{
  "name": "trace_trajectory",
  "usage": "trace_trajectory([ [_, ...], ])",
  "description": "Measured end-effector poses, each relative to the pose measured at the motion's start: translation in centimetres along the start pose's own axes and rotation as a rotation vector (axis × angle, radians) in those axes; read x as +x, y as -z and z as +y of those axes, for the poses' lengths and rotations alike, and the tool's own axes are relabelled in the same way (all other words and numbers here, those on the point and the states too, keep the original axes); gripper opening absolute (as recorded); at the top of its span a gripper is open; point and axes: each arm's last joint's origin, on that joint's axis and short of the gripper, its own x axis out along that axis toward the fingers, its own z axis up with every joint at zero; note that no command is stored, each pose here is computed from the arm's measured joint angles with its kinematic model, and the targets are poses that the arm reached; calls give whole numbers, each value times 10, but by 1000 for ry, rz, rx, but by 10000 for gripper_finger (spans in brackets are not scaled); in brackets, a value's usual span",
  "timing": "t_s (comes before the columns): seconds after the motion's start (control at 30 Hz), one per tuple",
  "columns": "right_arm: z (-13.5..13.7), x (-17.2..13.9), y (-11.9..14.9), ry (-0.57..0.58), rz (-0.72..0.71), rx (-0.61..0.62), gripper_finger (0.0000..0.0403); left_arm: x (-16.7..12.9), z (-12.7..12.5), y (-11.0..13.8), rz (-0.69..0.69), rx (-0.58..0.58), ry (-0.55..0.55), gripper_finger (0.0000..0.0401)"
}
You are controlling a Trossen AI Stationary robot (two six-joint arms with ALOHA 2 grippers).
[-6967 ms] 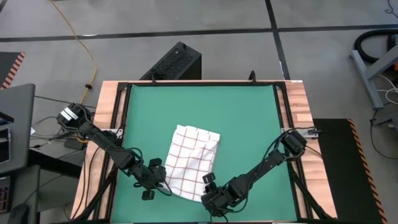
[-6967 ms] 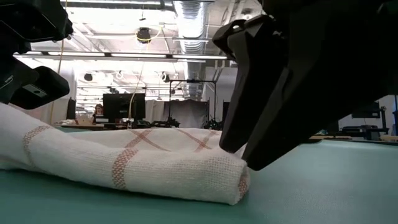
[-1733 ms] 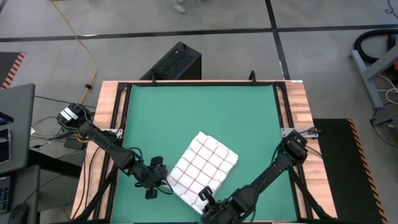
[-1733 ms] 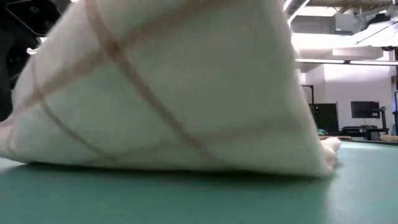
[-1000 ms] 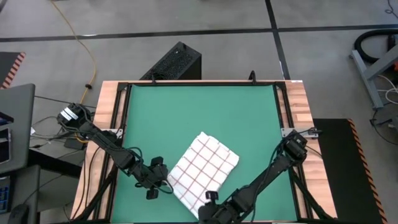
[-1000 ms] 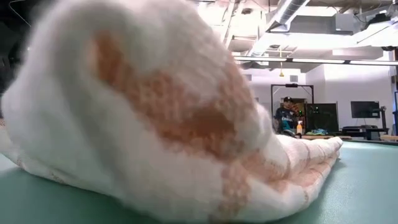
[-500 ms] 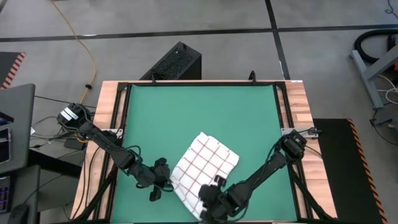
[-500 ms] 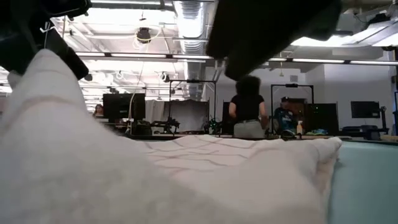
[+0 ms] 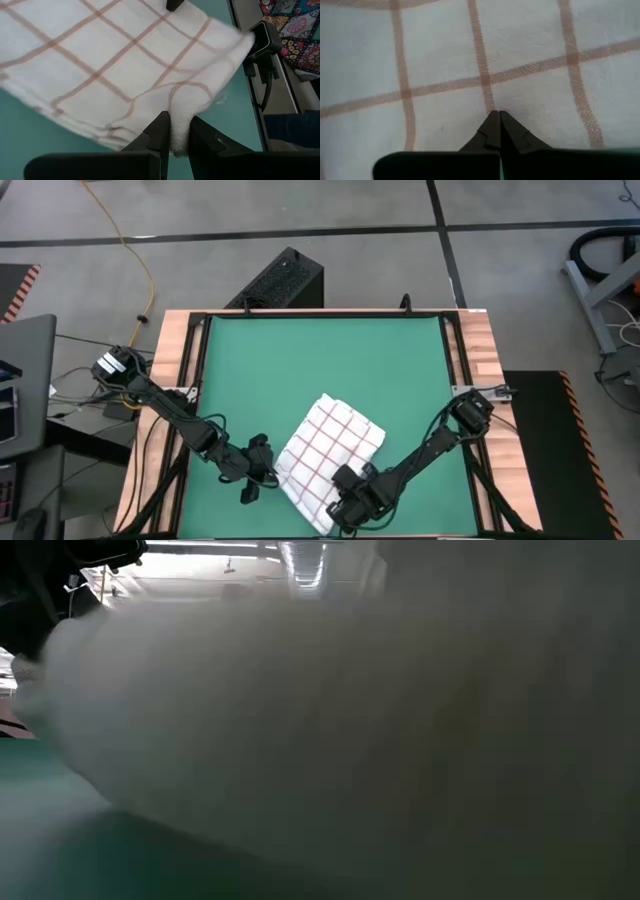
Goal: Roll towel into tight, uniform cylinder
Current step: Roll the white patterned towel
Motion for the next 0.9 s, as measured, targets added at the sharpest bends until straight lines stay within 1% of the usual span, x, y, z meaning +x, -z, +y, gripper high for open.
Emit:
trace_trajectory([
  [0.1,-4,0,2,37,35,40,19,0,0,0,4,1,6,41],
  [0.2,-11,-1,1,100,49,32,24,0,0,0,-3,0,1,41],
  [0.27,-17,0,-5,154,56,25,21,0,0,0,-9,6,-4,41],
  [0.33,-23,2,-14,199,76,-15,18,0,0,-2,-18,15,-6,41],
  [0.47,-35,9,-40,274,101,-102,20,2,4,-10,-63,8,-1,41],
  [0.57,-41,15,-56,287,113,-131,26,3,9,-20,-122,-4,9,41],
  [0.63,-43,16,-62,291,113,-148,27,3,12,-26,-147,-6,16,41],
  [0.7,-44,15,-66,291,106,-191,25,4,15,-30,-166,-10,22,41],
  [0.8,-46,8,-74,275,114,-260,21,4,19,-34,-166,-14,28,41],
  [0.9,-47,-9,-82,258,81,-275,22,4,21,-35,-156,-17,40,41],
])
